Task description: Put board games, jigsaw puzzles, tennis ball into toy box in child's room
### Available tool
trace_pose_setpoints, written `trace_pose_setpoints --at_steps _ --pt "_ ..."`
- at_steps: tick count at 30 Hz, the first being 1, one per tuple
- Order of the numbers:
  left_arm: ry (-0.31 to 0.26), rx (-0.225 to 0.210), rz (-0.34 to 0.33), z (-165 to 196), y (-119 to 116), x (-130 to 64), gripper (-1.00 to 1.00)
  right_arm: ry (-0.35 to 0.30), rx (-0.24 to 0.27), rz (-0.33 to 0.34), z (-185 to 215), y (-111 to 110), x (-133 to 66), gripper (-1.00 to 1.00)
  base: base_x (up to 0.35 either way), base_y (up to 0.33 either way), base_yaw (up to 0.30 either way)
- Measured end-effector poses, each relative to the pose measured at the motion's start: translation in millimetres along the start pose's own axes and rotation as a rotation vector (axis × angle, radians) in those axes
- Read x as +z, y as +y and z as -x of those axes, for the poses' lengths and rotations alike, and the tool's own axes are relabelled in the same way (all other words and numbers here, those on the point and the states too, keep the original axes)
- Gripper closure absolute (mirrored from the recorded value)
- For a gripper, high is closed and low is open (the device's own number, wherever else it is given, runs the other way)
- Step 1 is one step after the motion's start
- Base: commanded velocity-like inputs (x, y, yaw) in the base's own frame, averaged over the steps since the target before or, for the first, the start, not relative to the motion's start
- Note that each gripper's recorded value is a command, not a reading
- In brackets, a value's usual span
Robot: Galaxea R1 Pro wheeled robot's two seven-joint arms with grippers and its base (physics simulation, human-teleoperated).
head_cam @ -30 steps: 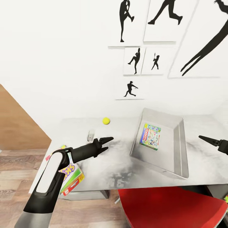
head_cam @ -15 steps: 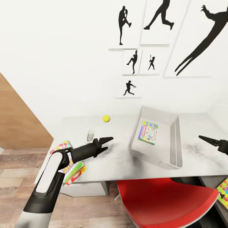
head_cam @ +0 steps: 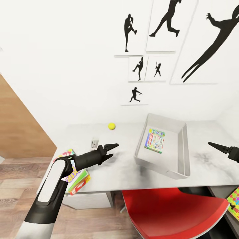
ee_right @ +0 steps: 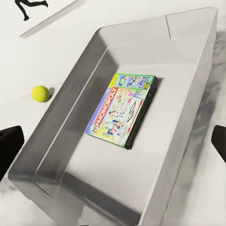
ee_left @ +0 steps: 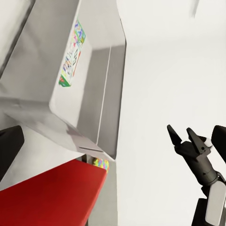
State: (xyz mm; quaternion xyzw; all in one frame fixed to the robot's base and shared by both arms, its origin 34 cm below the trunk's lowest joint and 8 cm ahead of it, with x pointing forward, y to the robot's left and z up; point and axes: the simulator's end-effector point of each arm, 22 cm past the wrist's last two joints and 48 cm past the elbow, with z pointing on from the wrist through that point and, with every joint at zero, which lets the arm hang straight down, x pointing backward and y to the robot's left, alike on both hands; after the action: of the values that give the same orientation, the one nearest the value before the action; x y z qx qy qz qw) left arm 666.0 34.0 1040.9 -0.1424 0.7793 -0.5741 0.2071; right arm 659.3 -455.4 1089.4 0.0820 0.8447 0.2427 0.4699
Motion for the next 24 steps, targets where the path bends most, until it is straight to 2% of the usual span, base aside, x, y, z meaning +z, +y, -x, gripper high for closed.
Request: trace_pose_setpoints --at_steps 12,24 --pt "-0.006 0.015 -0.004 1.0 -8.8 -3.1 -1.00 -0.010 -0.004 0.013 3.7 7.3 -3.4 -1.00 0.000 0.000 0.088" --pt "-0.009 0.021 -0.010 1.7 -12.9 -4.4 -1.00 -0.015 -0.004 0.019 4.8 10.4 -4.2 -1.00 -0.002 0.000 0.036"
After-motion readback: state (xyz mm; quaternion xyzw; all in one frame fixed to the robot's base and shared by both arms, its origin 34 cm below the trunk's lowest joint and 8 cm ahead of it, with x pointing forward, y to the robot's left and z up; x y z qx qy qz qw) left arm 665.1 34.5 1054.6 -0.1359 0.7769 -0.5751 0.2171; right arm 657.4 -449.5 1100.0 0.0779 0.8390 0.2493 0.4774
